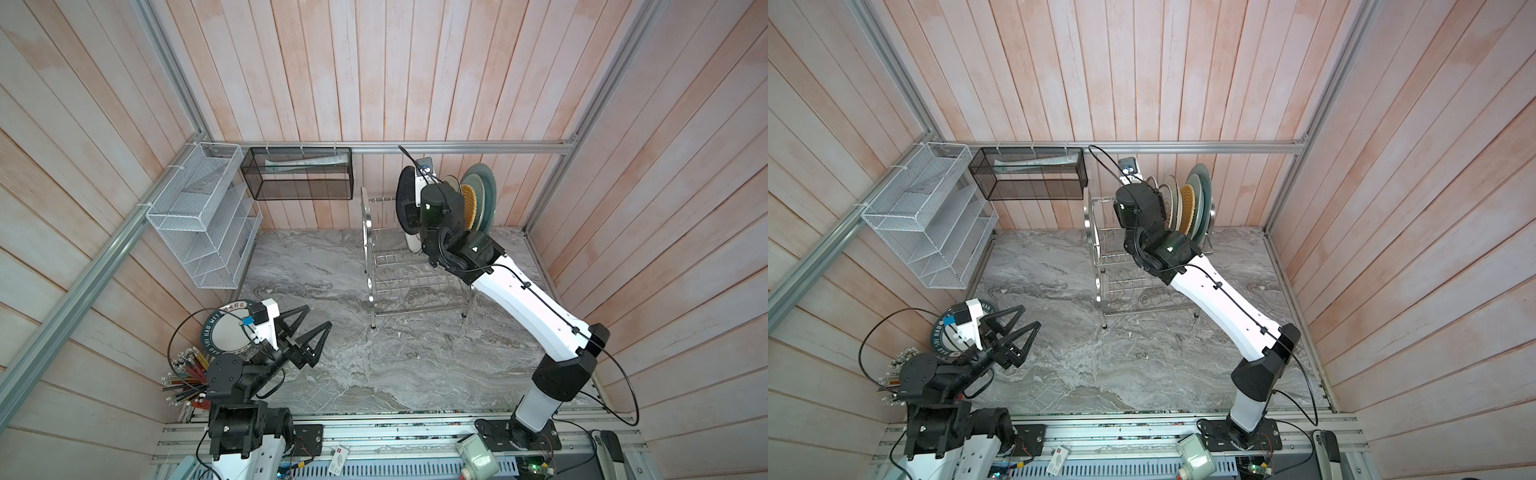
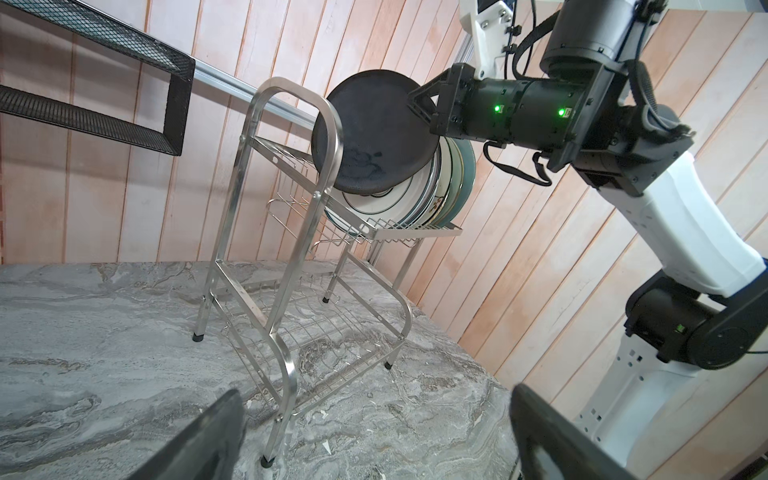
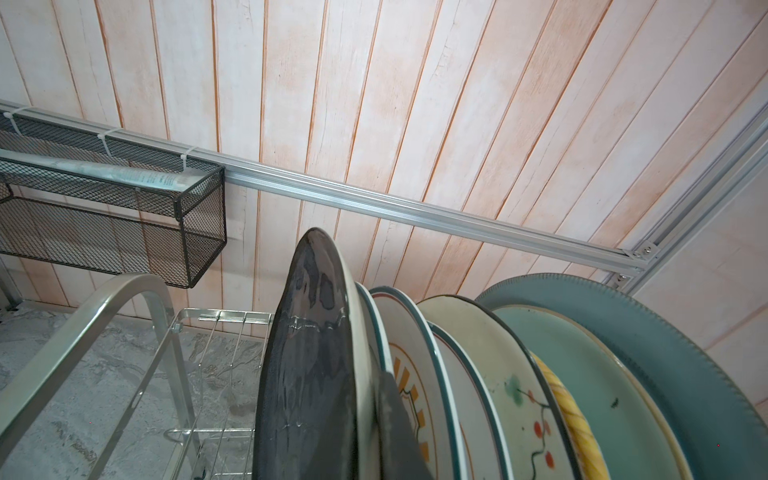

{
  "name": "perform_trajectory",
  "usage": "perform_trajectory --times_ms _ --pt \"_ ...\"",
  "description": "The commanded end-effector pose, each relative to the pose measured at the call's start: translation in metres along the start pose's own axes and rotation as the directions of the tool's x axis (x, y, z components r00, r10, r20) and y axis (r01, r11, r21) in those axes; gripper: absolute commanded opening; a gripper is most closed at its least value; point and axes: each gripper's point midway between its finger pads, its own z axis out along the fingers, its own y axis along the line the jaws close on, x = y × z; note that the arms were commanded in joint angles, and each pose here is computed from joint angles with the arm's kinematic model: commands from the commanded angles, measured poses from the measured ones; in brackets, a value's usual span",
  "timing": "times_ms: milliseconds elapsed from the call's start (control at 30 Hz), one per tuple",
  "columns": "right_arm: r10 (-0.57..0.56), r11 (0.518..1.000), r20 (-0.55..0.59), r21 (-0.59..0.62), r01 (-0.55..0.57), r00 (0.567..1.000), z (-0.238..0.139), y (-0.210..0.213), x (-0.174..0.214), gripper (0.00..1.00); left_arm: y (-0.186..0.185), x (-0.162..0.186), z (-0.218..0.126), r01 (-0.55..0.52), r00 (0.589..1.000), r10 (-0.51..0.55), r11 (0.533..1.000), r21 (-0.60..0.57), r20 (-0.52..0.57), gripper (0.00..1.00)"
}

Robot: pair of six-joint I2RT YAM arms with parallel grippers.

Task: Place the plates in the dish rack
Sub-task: 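Lower the dark blue plate into the rack slot in front of the white plates, then lower the dark blue plate into the rack slot with the right gripper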

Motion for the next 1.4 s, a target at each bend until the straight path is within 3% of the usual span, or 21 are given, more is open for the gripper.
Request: perform_trajectory --times_ms 0,833,1367 --pt "0.067 0.996 0.067 0.045 -0.070 0.995 -0.002 -0.018 -0.024 0.00 0.000 0.000 0.001 -0.005 1.000 0.005 1.000 0.016 0.001 1.00" --pt "-0.107 0.994 -0.022 0.024 0.108 0.994 0.011 0.037 0.013 0.00 -0.006 -0.001 0.000 -0.012 1.000 0.012 0.999 0.037 0.003 1.00" --pt "-0.122 0.993 -0.065 -0.004 0.122 0.990 -0.022 0.048 0.022 0.00 -0.007 -0.001 -0.001 -0.015 1.000 0.014 0.999 0.040 0.007 1.00"
